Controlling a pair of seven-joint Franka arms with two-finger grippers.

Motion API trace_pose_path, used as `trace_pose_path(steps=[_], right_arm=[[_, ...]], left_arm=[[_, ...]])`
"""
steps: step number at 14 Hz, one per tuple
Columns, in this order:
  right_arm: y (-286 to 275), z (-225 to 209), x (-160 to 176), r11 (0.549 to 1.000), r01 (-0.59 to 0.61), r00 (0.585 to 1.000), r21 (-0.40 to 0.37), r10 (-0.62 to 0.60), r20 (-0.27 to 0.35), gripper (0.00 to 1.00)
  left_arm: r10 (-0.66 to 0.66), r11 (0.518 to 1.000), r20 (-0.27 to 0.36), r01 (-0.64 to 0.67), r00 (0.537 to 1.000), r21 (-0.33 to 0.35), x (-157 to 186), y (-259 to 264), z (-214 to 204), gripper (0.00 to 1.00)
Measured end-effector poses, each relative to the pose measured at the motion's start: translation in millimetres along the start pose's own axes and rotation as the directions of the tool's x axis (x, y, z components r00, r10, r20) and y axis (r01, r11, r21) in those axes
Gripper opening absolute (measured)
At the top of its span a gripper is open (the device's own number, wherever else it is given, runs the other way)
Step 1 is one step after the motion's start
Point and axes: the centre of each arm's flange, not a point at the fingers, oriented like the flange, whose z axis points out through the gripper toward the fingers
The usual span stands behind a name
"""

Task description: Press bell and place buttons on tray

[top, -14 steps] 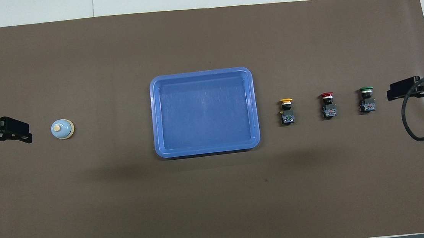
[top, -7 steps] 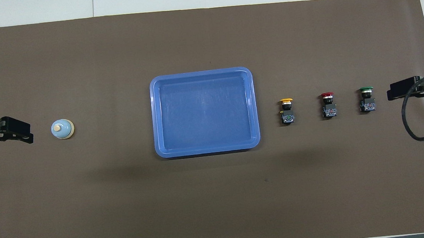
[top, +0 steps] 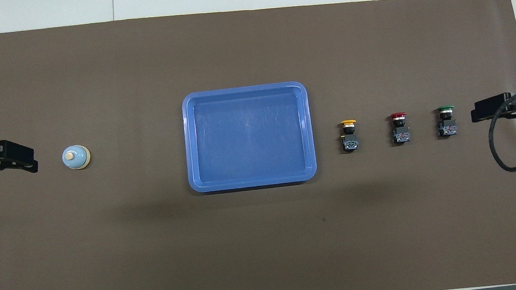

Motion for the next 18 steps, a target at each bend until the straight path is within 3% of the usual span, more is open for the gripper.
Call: trace_pose_path(steps=[10,12,14,18], right_arm=[[11.3,0.2,0.0,1.0,-0.013,1.0,0.0,0.013,0.0,1.0],[29.5,7.0,2.6,1.0,0.007,1.0,0.0,-0.007,-0.027,1.0],[42.3,32.6,8.9,1.0,0.024,0.996,-0.007,-0.025,-0.086,1.0],[77.5,111.7,24.7,1.0,-0.026,0.999,0.0,0.026,-0.046,1.0]], left_arm=[[-0.006,1.0,0.0,0.006,1.0,-0.001,0.1,-3.2,0.0,1.0],[-0.006,1.0,0.0,0.006,1.0,-0.001,0.1,-3.2,0.0,1.0],[-0.006,1.0,0.0,0.006,1.0,-0.001,0.1,-3.2,0.0,1.0],[-0.006,1.0,0.0,0.006,1.0,-0.001,0.1,-3.2,0.0,1.0]])
